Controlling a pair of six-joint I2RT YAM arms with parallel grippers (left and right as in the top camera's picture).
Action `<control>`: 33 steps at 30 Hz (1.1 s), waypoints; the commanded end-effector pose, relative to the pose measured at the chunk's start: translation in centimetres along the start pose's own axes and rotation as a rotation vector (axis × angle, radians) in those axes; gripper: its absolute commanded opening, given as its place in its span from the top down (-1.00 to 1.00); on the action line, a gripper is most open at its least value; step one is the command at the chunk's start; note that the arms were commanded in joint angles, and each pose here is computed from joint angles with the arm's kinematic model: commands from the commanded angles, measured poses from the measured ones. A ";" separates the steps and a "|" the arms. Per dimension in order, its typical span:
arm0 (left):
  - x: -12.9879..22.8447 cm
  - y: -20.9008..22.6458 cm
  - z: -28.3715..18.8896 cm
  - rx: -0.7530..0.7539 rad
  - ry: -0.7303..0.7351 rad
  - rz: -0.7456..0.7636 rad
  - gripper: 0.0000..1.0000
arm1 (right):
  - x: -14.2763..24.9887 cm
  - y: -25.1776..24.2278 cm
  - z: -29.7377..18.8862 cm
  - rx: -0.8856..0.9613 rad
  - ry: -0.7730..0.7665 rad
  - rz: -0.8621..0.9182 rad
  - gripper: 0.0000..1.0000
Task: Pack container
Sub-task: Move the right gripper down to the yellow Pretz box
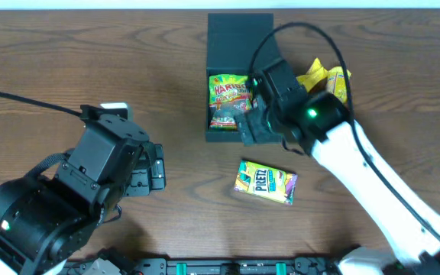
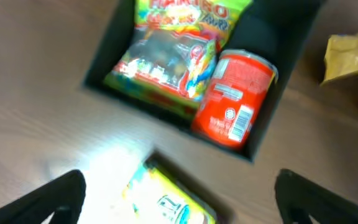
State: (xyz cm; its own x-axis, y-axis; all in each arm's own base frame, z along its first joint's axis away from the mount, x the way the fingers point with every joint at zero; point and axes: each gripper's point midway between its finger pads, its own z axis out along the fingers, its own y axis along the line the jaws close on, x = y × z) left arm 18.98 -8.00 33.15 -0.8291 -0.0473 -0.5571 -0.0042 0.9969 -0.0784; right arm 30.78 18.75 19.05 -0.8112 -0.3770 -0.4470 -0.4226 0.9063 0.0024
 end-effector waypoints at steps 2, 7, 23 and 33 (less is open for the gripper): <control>-0.1 -0.1 -0.2 0.008 -0.006 0.007 -0.90 | 2.1 0.2 -1.2 0.039 0.065 -0.323 -0.98; -0.1 -0.1 -0.2 0.008 -0.006 0.007 -0.91 | 6.0 0.7 -1.7 -0.023 0.218 -0.556 -0.99; -0.1 -0.1 -0.2 0.008 -0.006 0.007 -0.91 | 12.9 2.8 3.2 -0.250 0.327 -0.885 -0.98; -0.1 -0.1 -0.2 0.008 -0.006 0.007 -0.90 | 16.4 2.6 6.9 -0.292 0.289 -0.795 -0.99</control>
State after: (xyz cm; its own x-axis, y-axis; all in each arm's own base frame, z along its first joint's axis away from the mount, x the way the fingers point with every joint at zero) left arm 18.98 -8.00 33.15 -0.8291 -0.0473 -0.5571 -0.0042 0.9969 -0.0784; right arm 19.85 16.42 5.80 -0.2655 -0.9530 -0.1462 -0.9636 0.2671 0.0087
